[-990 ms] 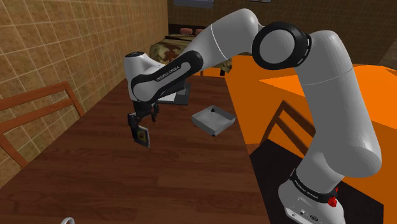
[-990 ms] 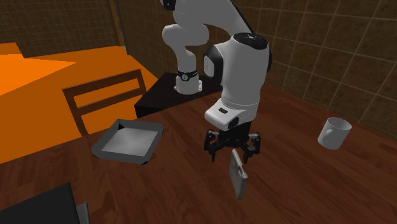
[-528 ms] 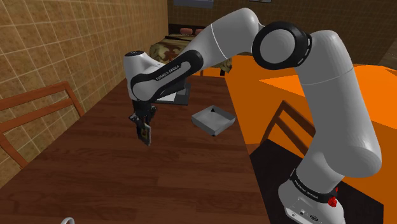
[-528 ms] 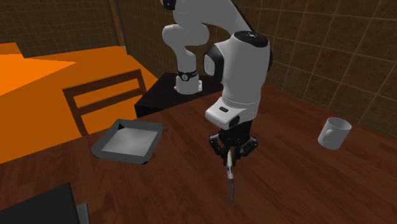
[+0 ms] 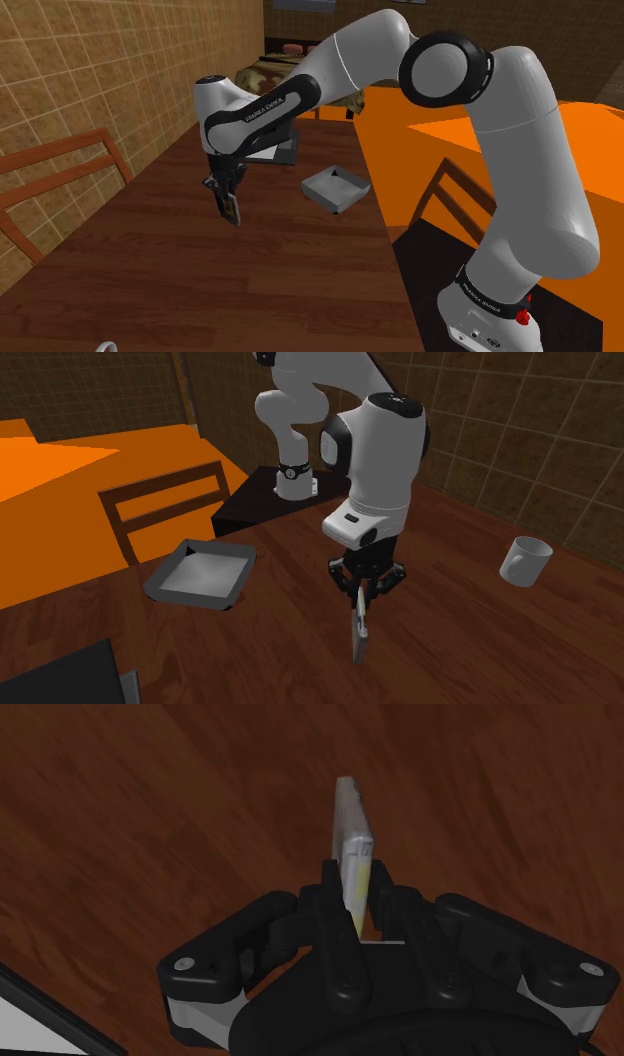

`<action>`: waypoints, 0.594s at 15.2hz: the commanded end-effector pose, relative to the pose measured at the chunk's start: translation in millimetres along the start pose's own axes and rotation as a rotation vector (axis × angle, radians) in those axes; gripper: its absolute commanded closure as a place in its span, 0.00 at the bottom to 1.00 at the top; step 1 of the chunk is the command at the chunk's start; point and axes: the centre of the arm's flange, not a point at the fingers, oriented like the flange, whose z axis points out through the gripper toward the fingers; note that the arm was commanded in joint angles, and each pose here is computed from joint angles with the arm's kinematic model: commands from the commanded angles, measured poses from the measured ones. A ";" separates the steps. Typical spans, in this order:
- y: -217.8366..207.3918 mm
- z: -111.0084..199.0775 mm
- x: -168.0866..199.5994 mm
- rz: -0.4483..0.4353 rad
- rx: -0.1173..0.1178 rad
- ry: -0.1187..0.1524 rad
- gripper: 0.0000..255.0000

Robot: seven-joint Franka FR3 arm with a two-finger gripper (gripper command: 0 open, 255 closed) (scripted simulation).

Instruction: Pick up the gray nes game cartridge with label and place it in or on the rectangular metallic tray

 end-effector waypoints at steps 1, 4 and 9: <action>0.8 -7.8 -0.1 0.000 -0.002 -0.003 1.00; 1.3 -23.6 0.7 0.001 -0.002 -0.003 1.00; 2.2 -49.9 1.9 0.001 -0.002 -0.003 1.00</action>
